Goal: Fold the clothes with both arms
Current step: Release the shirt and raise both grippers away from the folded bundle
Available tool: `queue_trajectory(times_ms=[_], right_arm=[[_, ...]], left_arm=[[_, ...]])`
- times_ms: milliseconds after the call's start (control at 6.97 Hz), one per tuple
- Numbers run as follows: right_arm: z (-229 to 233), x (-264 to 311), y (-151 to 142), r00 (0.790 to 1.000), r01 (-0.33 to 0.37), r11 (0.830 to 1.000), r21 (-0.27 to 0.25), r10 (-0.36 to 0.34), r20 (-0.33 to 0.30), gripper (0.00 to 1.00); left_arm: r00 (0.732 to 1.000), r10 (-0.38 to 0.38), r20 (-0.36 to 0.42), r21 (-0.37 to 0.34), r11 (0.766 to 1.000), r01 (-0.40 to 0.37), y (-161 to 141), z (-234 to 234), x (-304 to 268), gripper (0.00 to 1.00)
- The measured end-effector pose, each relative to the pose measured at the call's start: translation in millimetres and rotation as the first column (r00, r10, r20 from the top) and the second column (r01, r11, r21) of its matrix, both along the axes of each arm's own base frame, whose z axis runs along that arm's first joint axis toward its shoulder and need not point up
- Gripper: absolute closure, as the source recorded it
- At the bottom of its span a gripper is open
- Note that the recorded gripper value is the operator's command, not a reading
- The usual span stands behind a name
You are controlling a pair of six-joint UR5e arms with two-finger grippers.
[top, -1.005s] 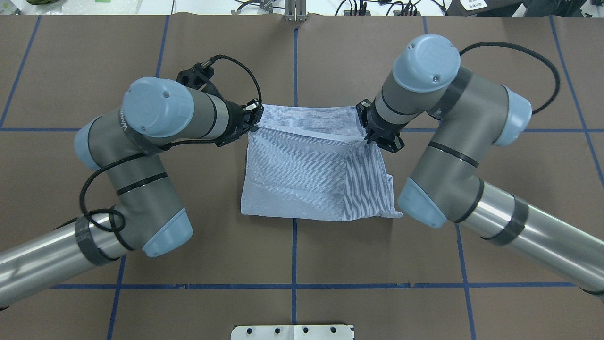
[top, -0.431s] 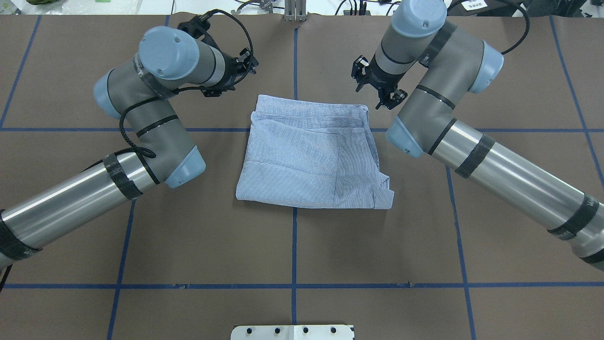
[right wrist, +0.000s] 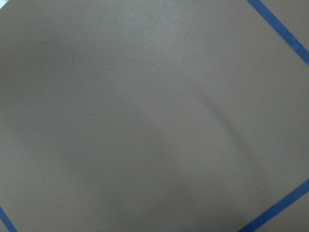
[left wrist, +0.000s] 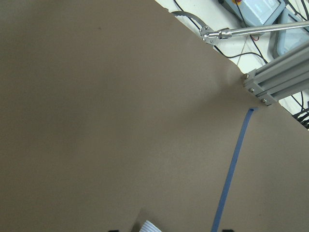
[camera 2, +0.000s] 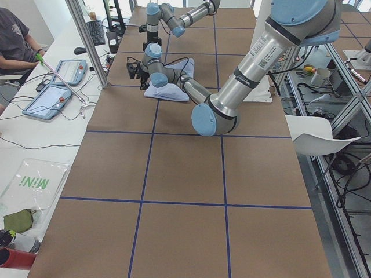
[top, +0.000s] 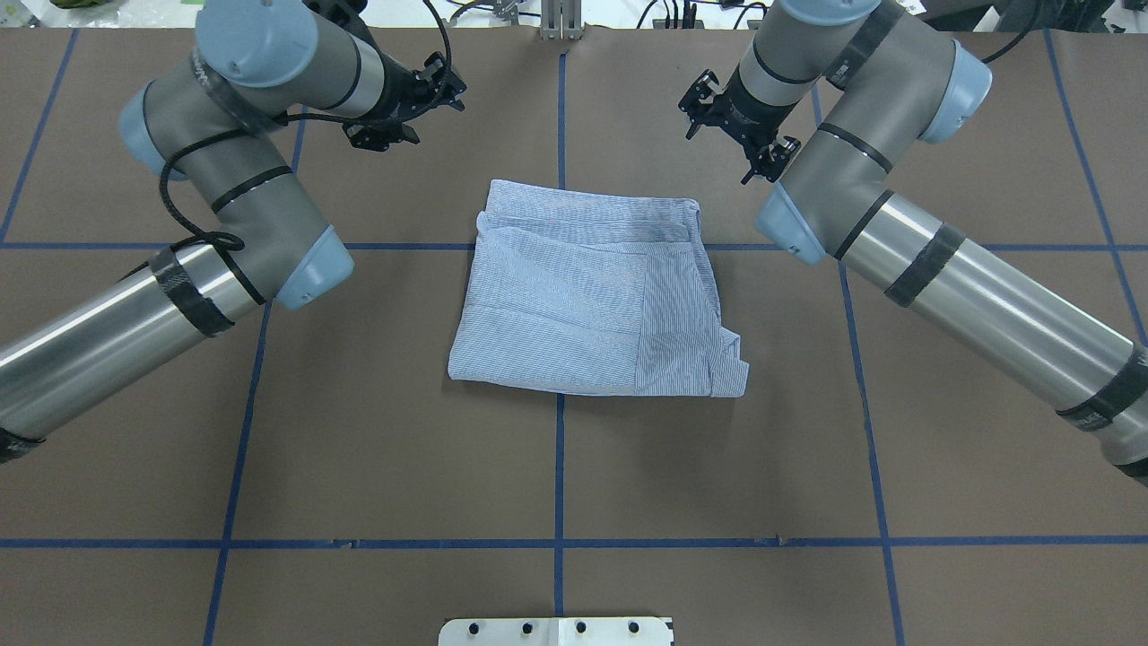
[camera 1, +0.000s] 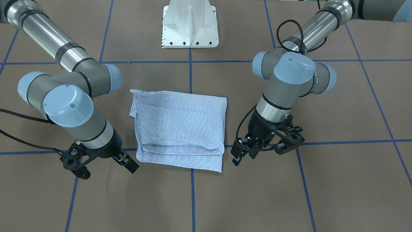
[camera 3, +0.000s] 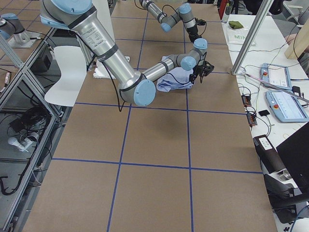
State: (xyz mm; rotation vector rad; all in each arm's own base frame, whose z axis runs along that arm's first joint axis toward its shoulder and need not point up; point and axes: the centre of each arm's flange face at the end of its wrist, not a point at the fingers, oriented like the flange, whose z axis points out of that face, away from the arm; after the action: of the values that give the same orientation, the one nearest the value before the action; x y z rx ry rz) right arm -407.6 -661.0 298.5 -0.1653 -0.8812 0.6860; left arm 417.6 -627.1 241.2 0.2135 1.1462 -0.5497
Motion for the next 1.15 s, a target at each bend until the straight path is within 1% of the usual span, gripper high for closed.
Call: queue_trajectory(times_ms=[144,287,431,574,718,861,1005,1148], right_arm=[[17.5,27.1,-6.9,0.998,0.058,0.996,0.062,-0.057,-0.014,0.0],[44.0,62.6,-11.9,0.991,0.131,0.981,0.143,-0.126,-0.045,0.0],[74.9,104.4,-16.7,0.977,0.212,0.953,0.215,-0.2,-0.074,0.0],[105.6,147.2,-19.3,0.961,0.277,0.922,0.27,-0.262,-0.093,0.0],[134.9,190.9,-17.2,0.946,0.323,0.891,0.318,-0.302,-0.115,0.0],[161.7,229.0,-7.7,0.934,0.357,0.863,0.357,-0.329,-0.14,0.0],[187.1,261.0,6.4,0.923,0.385,0.839,0.385,-0.347,-0.168,0.0],[214.0,290.5,24.1,0.911,0.411,0.818,0.401,-0.362,-0.196,0.0]], left_arm=[[0.996,0.068,0.053,0.097,0.993,-0.073,11.5,18.8,-26.2,0.25],[0.983,0.133,0.127,0.196,0.968,-0.156,21.6,44.2,-59.1,0.25],[0.958,0.195,0.21,0.28,0.927,-0.25,28.0,77.3,-100.5,0.25],[0.925,0.244,0.291,0.341,0.877,-0.338,30.9,113.8,-147.5,0.25],[0.89,0.272,0.365,0.376,0.832,-0.408,32.5,150.6,-195.7,0.25],[0.852,0.29,0.436,0.386,0.795,-0.468,32.3,185.3,-246.6,0.24],[0.81,0.311,0.497,0.375,0.765,-0.524,32.0,215.8,-296.8,0.23],[0.764,0.336,0.551,0.348,0.74,-0.576,34.2,245.5,-344.9,0.01]])
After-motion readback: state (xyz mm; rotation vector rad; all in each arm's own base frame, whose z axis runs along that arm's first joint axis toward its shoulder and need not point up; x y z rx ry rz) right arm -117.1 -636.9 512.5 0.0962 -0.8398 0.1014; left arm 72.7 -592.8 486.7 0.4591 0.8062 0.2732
